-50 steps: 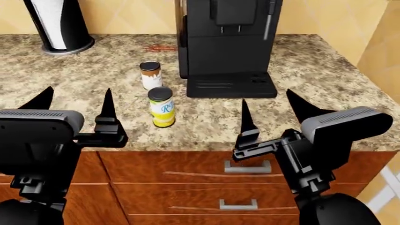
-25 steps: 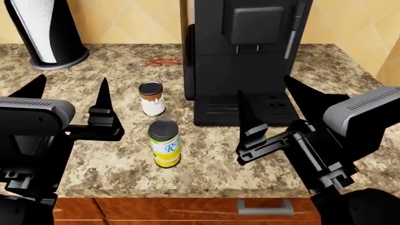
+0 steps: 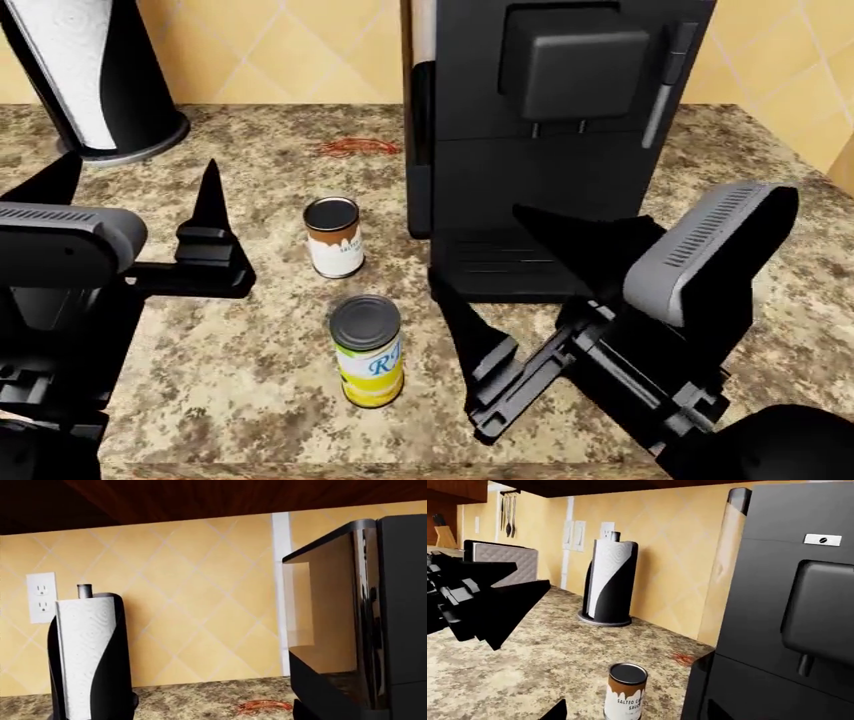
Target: Pick the cans from the counter and place them in their designated side in the cabinet.
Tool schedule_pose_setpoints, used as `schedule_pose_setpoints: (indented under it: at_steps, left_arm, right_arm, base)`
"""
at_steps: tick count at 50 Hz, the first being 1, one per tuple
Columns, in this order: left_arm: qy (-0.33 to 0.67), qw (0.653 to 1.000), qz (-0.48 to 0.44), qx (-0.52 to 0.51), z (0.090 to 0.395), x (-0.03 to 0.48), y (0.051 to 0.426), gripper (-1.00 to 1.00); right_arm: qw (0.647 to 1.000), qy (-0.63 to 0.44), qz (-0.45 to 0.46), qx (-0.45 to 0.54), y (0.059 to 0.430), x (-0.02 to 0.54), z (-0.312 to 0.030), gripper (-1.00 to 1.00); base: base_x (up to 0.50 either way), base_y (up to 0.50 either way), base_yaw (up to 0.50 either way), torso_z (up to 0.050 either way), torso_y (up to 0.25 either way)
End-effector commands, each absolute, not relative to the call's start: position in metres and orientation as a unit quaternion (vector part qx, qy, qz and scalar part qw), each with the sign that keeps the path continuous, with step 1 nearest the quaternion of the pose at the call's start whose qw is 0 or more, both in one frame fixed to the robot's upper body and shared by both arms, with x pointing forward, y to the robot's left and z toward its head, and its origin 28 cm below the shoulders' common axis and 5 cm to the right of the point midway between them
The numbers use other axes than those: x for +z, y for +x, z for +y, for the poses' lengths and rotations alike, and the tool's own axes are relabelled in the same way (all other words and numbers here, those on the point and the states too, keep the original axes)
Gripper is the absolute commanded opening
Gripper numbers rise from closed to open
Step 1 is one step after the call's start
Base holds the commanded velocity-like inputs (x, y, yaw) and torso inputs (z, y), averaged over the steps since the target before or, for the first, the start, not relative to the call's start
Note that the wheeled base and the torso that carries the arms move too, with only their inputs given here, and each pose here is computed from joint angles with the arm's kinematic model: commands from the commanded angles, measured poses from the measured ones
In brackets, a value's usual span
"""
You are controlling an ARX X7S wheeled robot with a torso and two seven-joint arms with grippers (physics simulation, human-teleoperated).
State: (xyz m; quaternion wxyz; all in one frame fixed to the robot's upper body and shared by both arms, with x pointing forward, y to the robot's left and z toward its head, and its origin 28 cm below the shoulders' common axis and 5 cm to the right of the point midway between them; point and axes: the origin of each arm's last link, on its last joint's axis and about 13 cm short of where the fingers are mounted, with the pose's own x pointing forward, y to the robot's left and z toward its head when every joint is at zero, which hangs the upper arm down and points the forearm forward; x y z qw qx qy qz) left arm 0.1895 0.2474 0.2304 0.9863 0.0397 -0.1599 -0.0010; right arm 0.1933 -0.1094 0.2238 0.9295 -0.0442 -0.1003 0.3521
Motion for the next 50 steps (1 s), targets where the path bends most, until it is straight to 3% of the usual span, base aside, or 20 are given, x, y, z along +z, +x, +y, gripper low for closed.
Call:
schedule_pose_setpoints:
  at_steps: [1,21,50]
  left_arm:
    - [0.042,0.986,-0.162,0.001,0.248,0.232,0.189,1.00]
    - [0.042,0.987,-0.158,-0.001,0.246,0.229,0.191,1.00]
    - [0.039,0.986,-0.159,0.002,0.249,0.225,0.189,1.00]
  right_arm:
    - [0.907,-0.053,-0.067,0.414,0.189,0.225,-0.107,1.00]
    - [0.844,-0.046,-0.008,0.534,0.198,0.232,-0.083,1.00]
    - [0.854,-0.106,0.035,0.508,0.216,0.222,-0.073,1.00]
  base:
    - [0.00,0.00,0.00,0.000,0.000]
    - [0.00,0.00,0.00,0.000,0.000]
    - [0.00,0.00,0.00,0.000,0.000]
